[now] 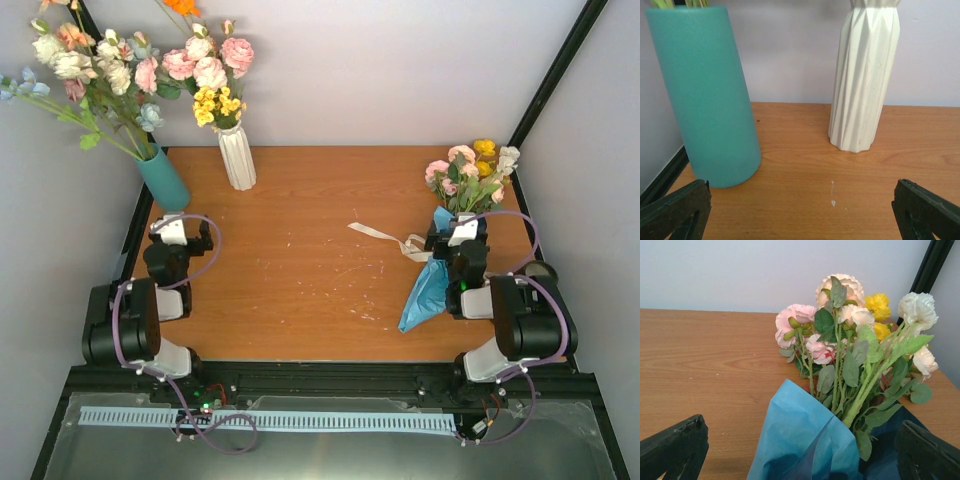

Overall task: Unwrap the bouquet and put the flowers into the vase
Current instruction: Move the fake flower to the center of the board.

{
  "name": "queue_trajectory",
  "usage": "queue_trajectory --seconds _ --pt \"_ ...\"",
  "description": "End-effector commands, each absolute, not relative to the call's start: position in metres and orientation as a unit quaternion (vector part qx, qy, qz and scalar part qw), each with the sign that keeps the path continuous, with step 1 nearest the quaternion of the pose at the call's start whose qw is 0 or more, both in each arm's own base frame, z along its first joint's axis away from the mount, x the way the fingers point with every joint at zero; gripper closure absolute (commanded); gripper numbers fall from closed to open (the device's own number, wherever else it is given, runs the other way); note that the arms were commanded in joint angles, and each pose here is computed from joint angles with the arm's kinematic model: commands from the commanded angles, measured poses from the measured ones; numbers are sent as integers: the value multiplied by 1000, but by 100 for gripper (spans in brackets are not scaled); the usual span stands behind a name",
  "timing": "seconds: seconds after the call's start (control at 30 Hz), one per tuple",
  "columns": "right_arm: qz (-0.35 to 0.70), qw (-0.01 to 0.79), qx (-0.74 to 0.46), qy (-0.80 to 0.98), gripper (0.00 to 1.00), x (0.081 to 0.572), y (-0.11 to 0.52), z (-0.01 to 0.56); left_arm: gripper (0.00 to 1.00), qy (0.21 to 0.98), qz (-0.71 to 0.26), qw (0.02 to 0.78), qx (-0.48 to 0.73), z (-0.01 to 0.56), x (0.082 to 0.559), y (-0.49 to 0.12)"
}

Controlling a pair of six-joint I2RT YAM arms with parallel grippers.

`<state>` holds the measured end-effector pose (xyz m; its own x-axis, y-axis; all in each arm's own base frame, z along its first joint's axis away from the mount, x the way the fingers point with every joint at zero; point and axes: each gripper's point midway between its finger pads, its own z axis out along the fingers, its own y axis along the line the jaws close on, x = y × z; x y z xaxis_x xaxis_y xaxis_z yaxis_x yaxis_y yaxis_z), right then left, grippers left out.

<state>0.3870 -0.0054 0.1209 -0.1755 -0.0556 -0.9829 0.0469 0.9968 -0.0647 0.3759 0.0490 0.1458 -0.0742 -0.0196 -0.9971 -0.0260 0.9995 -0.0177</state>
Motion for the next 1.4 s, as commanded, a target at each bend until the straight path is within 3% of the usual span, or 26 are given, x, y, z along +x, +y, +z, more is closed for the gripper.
queue_trajectory --seconds 0.0,0.37,0.5,0.6,0.9,1.03,1.23,1.37 --pt "-56 659 26 749 0 385 -18 151 1 726 20 687 -28 181 387 56" --pt "-48 628 89 771 0 381 -29 244 0 717 -43 684 -131 264 378 61" --pt "-19 592 223 774 0 365 -48 257 1 724 -91 650 -210 281 371 64" --pt "9 556 179 811 0 367 -30 261 0 750 -134 611 -213 286 368 50" --pt "42 391 171 903 0 374 -8 220 0 819 -346 446 -105 246 329 -44" --pt "36 308 185 932 0 375 -6 183 1 840 -334 413 -112 226 312 -45" --pt "3 216 205 955 0 372 -11 126 1 865 -263 411 -113 212 298 -32" --pt "-24 173 215 961 0 367 -18 96 2 860 -271 417 -111 203 290 -37"
